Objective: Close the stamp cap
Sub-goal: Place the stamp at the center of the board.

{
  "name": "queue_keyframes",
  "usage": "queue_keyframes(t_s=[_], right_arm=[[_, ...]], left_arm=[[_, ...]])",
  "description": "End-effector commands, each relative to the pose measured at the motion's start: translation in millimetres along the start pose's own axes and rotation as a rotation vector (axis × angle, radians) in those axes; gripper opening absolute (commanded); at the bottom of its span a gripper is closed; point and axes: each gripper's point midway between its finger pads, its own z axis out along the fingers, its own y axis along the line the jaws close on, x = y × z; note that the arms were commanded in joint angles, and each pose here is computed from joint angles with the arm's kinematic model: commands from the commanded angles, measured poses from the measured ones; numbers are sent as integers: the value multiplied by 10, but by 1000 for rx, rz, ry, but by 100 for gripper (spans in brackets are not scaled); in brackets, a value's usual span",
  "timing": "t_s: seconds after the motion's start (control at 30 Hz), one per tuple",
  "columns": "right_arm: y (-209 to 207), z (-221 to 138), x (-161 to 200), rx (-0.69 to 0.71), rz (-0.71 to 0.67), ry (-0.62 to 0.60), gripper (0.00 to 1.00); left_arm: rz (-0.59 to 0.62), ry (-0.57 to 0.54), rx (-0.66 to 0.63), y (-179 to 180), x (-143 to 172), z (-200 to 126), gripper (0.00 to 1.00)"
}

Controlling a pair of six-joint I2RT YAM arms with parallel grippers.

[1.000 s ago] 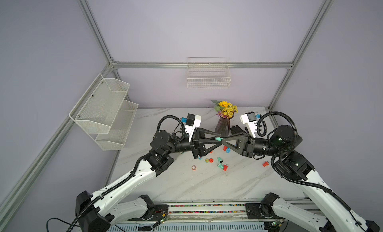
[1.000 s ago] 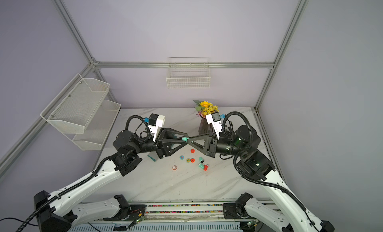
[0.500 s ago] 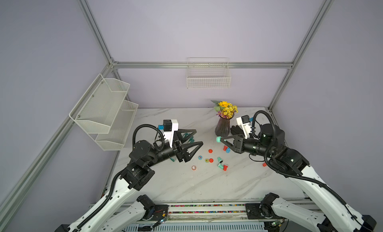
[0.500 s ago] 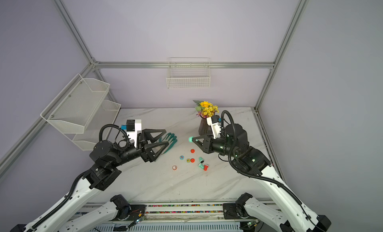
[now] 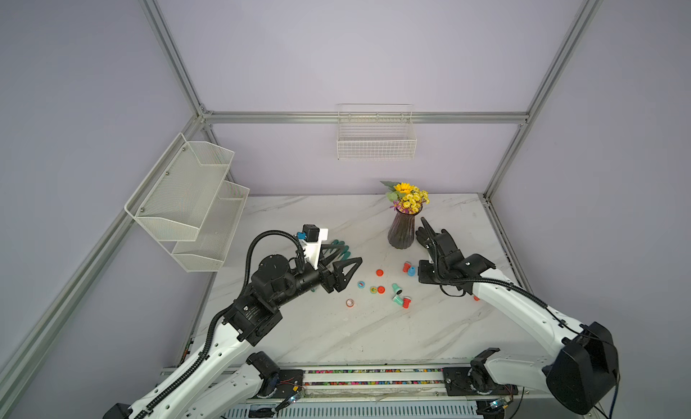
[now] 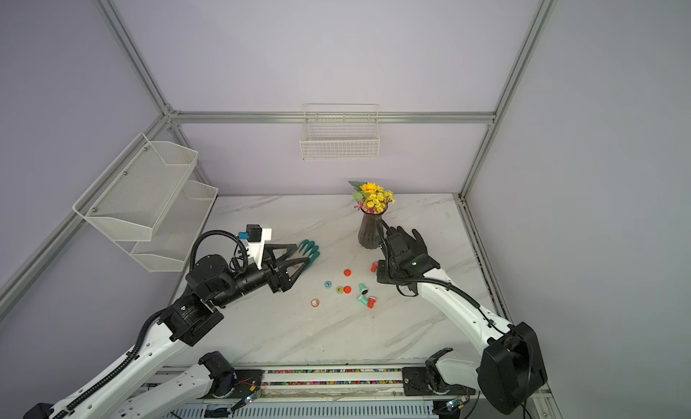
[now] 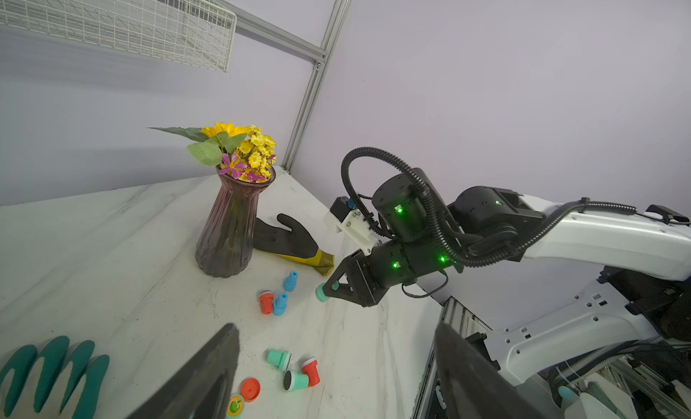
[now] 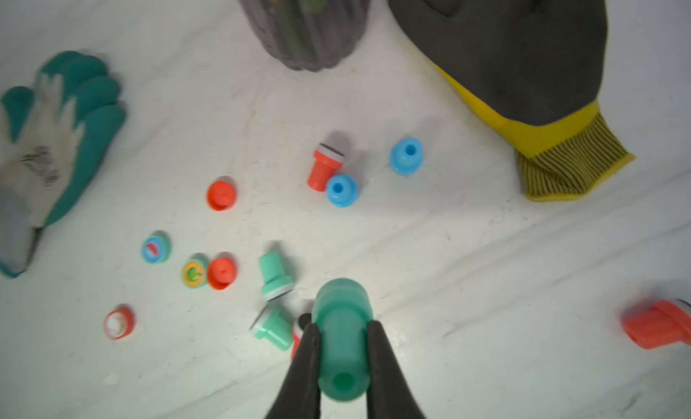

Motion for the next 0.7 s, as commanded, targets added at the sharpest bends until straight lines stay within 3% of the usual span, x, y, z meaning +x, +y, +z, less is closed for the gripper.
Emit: queue_keyframes(t_s=[0.0, 0.17, 0.47, 0.67], right_arm=[[-278, 199, -45, 77, 31, -29, 1], [-419, 548, 31, 153, 34, -1, 3], [-380, 831, 144, 129, 76, 73, 12], [-364, 773, 96, 126, 96, 61, 33]], left_arm=[[-13, -51, 13, -7, -93, 24, 81], [-40, -53, 18, 24, -44, 68, 81], [-50, -50, 24, 28, -11, 68, 81], [-45, -54, 20, 24, -20, 34, 81]])
